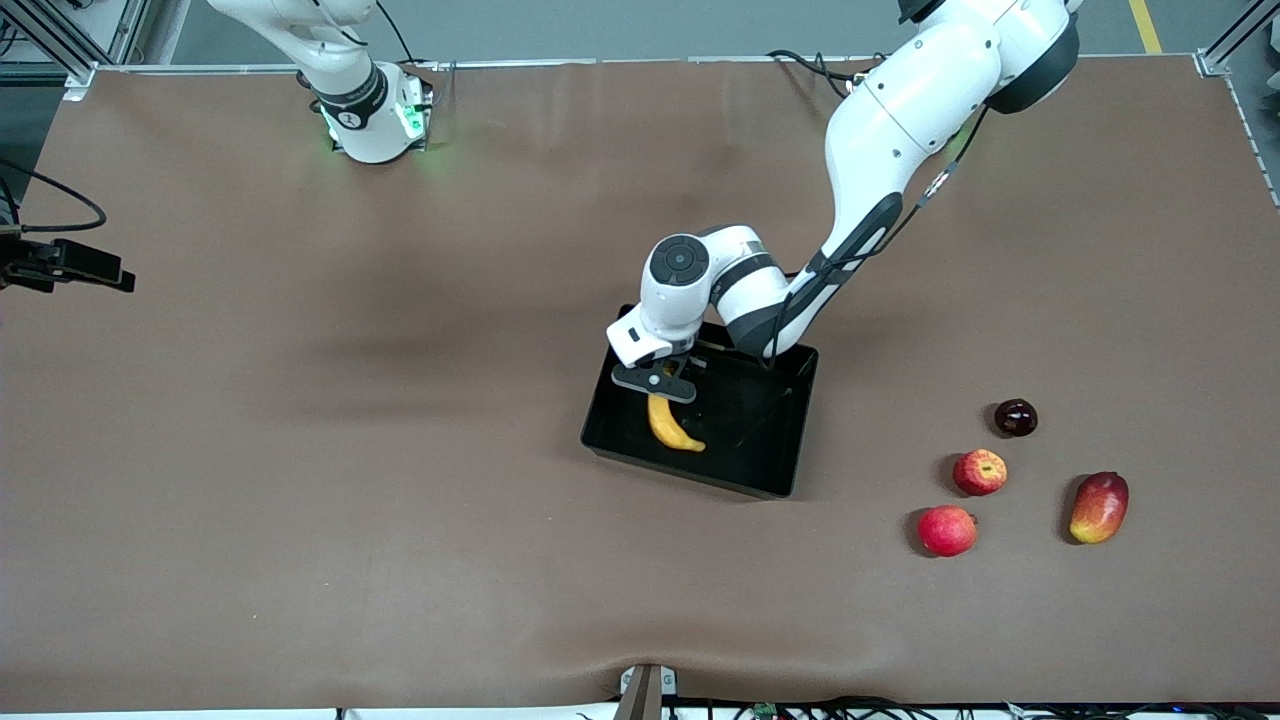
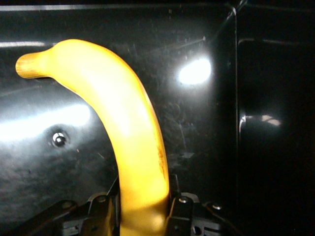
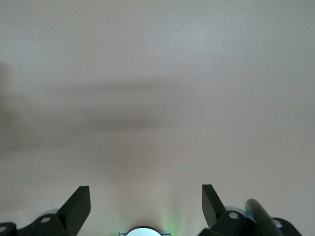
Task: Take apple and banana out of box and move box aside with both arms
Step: 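Lift the banana with the left gripper while the right gripper reaches the tray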
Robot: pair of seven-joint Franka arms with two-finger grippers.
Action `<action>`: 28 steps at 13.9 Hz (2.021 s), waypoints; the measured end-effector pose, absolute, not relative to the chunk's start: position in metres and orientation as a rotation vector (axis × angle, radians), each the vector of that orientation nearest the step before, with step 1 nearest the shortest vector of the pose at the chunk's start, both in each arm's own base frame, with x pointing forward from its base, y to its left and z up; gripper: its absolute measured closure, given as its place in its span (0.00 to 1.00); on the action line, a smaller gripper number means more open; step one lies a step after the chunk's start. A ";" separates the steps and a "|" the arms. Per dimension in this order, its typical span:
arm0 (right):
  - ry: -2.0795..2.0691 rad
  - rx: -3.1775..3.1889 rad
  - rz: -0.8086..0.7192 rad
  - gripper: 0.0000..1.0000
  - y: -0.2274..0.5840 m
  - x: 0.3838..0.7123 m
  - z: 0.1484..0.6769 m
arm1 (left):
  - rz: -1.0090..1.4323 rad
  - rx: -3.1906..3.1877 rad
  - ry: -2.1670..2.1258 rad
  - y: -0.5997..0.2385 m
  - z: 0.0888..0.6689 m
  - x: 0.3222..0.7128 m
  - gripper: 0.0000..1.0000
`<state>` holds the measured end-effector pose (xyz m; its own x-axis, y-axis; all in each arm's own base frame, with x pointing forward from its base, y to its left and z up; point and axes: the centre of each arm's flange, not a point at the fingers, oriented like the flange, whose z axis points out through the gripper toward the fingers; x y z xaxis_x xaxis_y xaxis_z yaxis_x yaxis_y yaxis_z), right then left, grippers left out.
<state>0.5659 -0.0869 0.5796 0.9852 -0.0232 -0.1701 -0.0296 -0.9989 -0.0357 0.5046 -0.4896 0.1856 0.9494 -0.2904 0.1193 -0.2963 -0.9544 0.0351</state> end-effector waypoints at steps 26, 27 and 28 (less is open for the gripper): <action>0.033 -3.016 0.198 0.00 0.246 0.608 0.453 | 0.246 3.010 -0.556 -0.277 0.351 0.667 0.62; 0.013 -3.013 0.176 0.00 0.265 0.610 0.433 | 0.224 3.015 -0.604 -0.250 0.349 0.675 0.62; -0.010 -3.007 0.154 0.00 0.284 0.612 0.414 | 0.206 3.016 -0.657 -0.226 0.348 0.681 0.62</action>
<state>0.6119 0.2840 0.4136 0.9948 0.0133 -0.1011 0.0000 -0.9914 -0.1309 0.6806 -0.2262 0.3476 0.9009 -0.4108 0.1401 -0.4173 -0.9086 0.0188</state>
